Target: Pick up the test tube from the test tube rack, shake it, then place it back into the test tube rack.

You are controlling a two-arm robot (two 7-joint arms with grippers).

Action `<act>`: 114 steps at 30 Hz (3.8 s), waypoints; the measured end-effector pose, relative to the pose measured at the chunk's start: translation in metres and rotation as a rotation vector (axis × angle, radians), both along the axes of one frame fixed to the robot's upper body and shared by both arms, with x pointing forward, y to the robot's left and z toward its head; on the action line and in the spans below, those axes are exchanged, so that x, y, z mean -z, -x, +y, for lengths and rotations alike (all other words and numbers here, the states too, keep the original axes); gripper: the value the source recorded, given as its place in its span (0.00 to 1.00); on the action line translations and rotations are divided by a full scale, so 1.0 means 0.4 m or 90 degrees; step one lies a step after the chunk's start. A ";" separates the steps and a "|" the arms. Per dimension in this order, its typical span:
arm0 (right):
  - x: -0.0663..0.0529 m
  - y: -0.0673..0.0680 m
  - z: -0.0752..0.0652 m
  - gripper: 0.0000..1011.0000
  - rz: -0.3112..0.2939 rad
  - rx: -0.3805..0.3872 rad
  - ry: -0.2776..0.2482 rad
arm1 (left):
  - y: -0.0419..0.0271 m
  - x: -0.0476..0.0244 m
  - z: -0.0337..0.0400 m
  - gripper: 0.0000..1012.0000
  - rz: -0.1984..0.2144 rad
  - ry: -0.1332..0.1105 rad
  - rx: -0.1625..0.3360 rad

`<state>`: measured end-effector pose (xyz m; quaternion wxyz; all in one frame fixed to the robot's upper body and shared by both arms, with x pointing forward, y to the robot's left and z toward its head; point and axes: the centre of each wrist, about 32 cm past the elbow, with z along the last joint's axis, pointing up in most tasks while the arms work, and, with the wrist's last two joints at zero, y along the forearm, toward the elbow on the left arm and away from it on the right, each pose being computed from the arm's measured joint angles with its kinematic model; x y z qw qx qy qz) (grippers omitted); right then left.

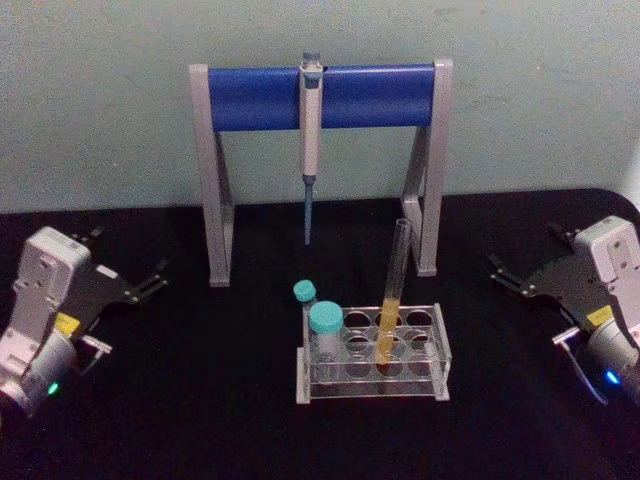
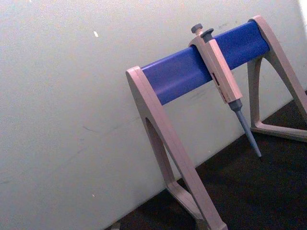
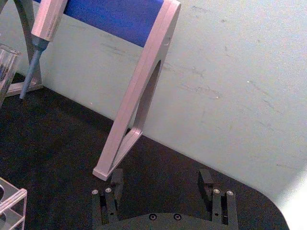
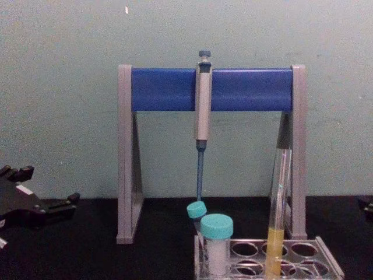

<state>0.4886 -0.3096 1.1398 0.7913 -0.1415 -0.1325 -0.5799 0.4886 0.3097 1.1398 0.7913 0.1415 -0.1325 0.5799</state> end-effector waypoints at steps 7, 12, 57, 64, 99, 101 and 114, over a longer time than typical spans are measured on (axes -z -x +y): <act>0.000 0.000 0.000 0.99 0.000 0.000 0.000 | 0.000 0.000 0.000 1.00 0.000 0.000 0.000; 0.000 0.000 0.000 0.99 0.000 0.000 0.000 | 0.000 0.000 0.000 1.00 0.000 0.000 0.000; 0.000 0.000 0.000 0.99 0.000 0.000 0.000 | 0.000 0.000 0.000 1.00 0.000 0.000 0.000; 0.000 0.000 0.000 0.99 0.000 0.000 0.000 | 0.000 0.000 0.000 1.00 0.000 0.000 0.000; -0.051 0.069 0.045 0.99 0.101 -0.124 -0.156 | 0.000 0.000 0.000 1.00 0.000 0.000 0.000; -0.056 0.074 0.053 0.99 0.118 -0.143 -0.172 | 0.000 0.000 0.000 1.00 0.000 0.000 0.000; -0.062 0.063 0.104 0.99 0.183 -0.224 -0.230 | 0.000 0.000 0.000 1.00 0.000 0.000 0.000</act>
